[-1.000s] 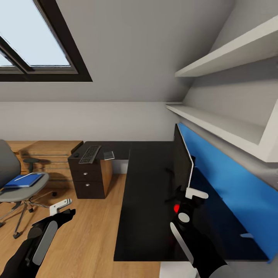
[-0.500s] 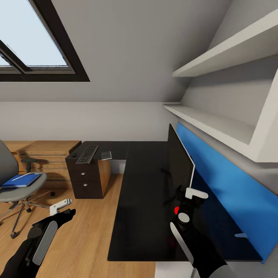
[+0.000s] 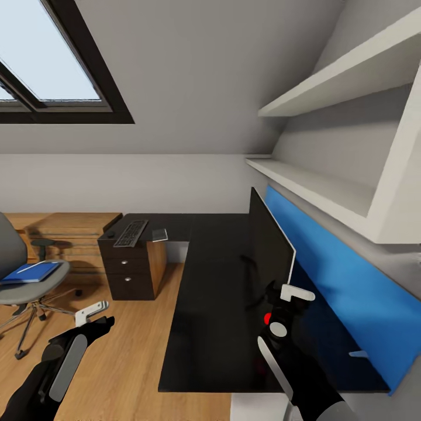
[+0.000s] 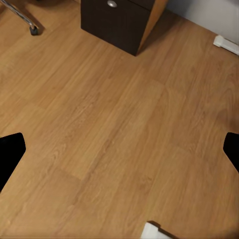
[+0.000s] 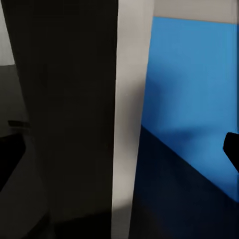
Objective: In the bedroom, organize the workspace by keeping the computer under the desk, ensuring the monitor is on the desk, placing the keyboard on the desk next to the monitor, placing the mouse on the desk next to the keyboard, moving the folder from the swivel chair onto the desk next to the mouse, stacking the notebook on top of the folder with the pen on top of the notebook, and positioning the swivel chair next to the desk.
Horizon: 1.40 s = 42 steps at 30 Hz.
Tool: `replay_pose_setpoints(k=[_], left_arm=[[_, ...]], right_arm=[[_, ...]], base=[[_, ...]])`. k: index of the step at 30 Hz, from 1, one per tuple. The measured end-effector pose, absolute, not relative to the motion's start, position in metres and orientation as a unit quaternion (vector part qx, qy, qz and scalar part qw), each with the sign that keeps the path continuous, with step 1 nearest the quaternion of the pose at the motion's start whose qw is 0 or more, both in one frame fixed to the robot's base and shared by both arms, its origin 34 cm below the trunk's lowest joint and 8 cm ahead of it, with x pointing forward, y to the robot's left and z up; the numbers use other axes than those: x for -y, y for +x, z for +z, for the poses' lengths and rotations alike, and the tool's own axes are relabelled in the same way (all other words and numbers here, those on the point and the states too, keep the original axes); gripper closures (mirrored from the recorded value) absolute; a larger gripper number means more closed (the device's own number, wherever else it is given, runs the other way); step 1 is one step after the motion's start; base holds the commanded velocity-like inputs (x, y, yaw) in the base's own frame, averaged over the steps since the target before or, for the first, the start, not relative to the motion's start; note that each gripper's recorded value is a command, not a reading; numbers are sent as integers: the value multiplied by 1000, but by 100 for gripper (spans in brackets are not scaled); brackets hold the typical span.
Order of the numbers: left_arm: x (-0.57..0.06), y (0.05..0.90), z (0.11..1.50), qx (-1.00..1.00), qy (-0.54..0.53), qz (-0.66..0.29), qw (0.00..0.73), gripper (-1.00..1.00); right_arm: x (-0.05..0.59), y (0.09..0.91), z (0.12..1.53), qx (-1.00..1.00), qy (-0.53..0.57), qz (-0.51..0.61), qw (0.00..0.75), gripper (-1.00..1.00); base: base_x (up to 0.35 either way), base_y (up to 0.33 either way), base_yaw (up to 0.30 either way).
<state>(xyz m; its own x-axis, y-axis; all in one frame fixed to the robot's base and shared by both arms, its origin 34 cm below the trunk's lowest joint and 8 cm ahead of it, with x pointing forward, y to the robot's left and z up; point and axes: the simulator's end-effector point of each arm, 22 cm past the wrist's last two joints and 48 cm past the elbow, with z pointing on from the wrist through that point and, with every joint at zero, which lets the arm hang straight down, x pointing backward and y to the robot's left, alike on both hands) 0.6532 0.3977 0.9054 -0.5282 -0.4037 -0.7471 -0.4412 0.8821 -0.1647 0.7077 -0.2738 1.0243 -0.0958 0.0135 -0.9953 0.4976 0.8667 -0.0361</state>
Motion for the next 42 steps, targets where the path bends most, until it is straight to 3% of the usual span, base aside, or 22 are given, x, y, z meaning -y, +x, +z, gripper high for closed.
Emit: replay_pose_setpoints(k=[10,28,42], left_arm=[[-397,653,905,-874,-242,22,421,-100],[-398,653,905,-874,-242,22,420,-100],[-399,653,905,-874,-242,22,420,-100]], right_arm=[[274,708,1024,-716,178,-186,648,-100],[266,708,1026,-716,172,-181,652,-100],[235,709,1031,-716,152,-162,662,-100]], base=[[-45,-9,0],[-298,0,0],[-26,0,0]])
